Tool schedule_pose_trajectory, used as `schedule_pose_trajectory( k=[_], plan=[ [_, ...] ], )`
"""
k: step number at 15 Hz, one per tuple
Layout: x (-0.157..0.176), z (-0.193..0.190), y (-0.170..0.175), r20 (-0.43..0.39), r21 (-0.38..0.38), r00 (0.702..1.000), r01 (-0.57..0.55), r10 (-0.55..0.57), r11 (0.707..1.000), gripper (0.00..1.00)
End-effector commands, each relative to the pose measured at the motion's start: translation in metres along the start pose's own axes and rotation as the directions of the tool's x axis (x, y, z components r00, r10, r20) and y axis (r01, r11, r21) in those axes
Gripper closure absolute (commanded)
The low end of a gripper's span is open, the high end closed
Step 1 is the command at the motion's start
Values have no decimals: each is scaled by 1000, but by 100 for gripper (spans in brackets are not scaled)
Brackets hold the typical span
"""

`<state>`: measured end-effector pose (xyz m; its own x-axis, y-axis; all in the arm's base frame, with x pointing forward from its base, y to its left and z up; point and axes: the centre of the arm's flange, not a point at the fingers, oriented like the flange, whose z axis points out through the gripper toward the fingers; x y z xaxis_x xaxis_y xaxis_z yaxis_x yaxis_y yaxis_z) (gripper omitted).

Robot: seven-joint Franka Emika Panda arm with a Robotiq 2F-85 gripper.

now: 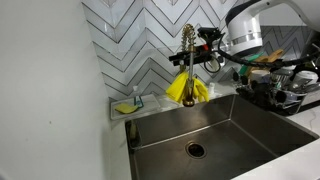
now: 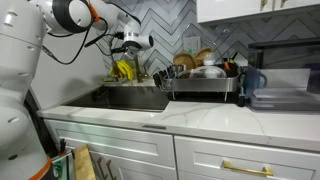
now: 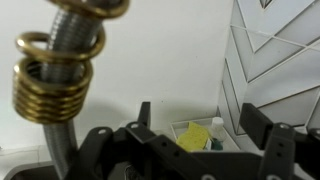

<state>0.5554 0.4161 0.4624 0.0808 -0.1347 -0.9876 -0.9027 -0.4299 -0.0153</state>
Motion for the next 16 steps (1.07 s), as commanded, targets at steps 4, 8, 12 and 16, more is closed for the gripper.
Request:
schedule_pose_trajectory(
  k=[4, 8, 12, 16],
  plan=[
    [-27, -44, 17, -148, -23, 987, -65, 61, 998, 0],
    [-37, -72, 28, -263, -32, 959, -114, 102, 993, 0],
    [-41, -95, 40, -402, -36, 901, -194, 164, 980, 0],
    [-44, -111, 49, -542, 1, 812, -257, 216, 966, 0]
  ],
)
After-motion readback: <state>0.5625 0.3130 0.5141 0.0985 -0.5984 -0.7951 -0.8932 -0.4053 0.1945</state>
